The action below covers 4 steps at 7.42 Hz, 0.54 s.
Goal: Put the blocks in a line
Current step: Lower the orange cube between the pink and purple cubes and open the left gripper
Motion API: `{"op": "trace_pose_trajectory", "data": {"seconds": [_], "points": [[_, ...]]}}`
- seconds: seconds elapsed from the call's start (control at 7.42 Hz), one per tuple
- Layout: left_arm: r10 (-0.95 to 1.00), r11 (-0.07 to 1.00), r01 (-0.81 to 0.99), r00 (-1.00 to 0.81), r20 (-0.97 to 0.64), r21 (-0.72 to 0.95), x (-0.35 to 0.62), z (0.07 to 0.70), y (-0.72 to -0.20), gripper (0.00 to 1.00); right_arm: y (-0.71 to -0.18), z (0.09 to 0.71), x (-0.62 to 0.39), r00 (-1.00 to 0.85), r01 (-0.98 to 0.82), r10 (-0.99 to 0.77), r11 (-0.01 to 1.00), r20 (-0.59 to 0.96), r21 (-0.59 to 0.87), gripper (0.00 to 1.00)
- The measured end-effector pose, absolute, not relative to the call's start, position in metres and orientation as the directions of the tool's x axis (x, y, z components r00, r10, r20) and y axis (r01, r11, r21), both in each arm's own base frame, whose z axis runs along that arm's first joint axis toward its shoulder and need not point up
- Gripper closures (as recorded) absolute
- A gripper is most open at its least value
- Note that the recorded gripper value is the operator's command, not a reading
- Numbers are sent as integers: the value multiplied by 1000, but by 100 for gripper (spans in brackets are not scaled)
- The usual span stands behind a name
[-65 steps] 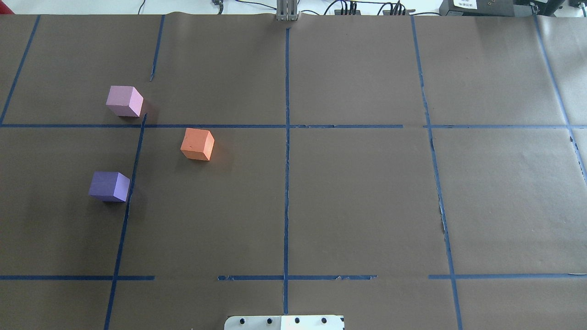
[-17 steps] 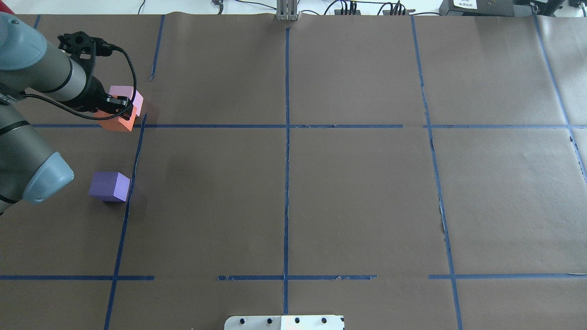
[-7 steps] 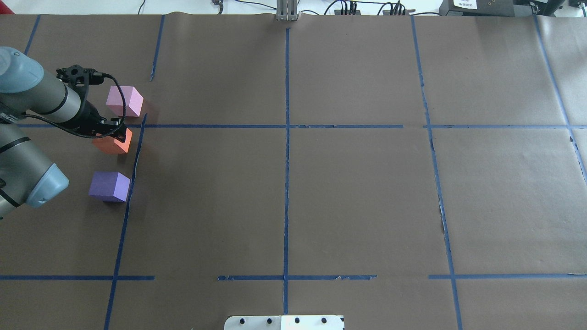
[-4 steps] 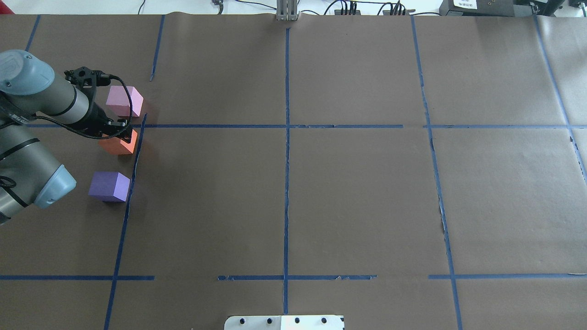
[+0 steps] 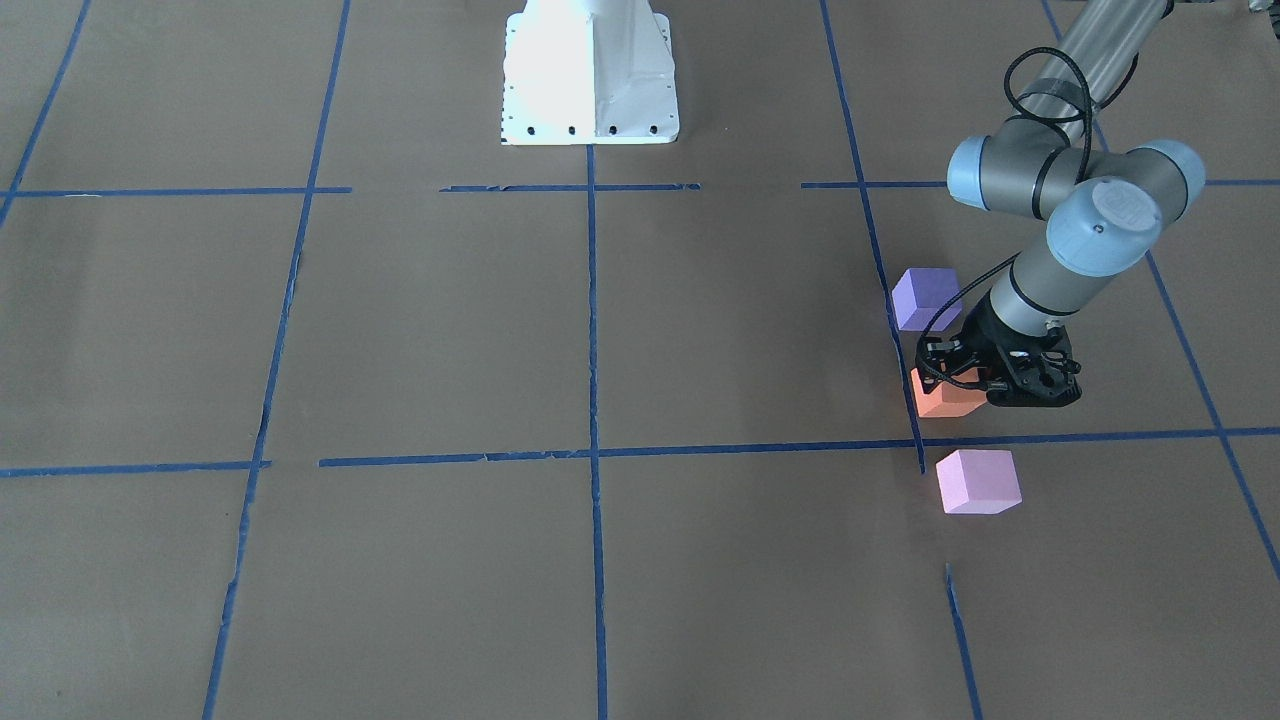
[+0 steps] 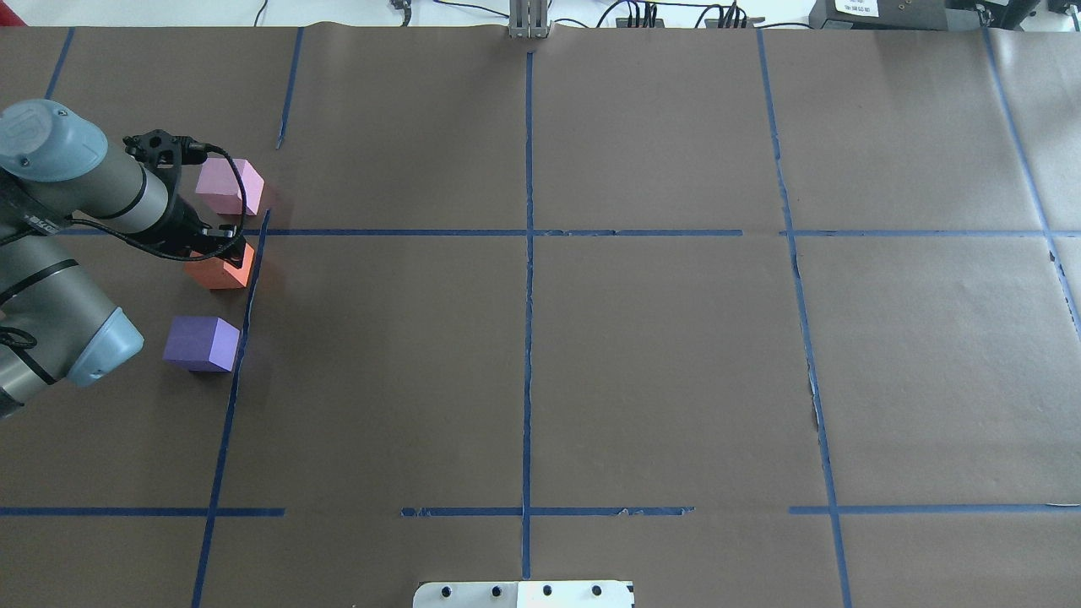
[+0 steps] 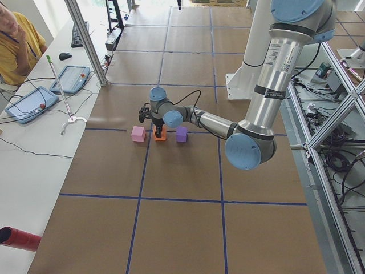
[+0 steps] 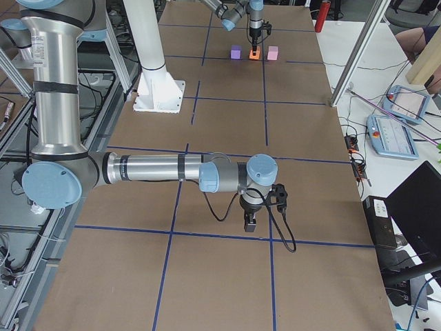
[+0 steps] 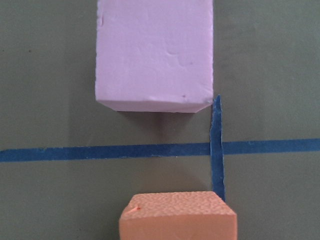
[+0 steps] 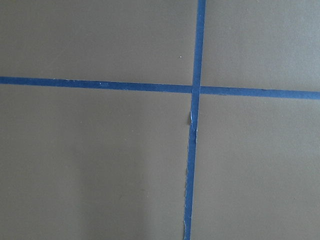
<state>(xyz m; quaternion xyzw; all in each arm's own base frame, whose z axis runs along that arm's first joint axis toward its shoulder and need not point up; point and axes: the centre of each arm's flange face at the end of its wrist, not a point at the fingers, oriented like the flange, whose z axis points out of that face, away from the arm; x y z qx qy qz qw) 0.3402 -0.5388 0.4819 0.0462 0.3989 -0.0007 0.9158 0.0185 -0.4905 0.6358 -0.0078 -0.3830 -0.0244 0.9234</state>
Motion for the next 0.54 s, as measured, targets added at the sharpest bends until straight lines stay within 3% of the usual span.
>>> {"op": "trace_pose_trajectory", "data": {"seconds": [0.4,0.54], "points": [[34,996,38,683,-730,83,340,483,-538,72,-491,636,18,705,51,-39,999,708,4,0],[34,996,38,683,-729,82,340,484,-538,43,-491,636,18,705,51,-39,999,708,4,0]]}}
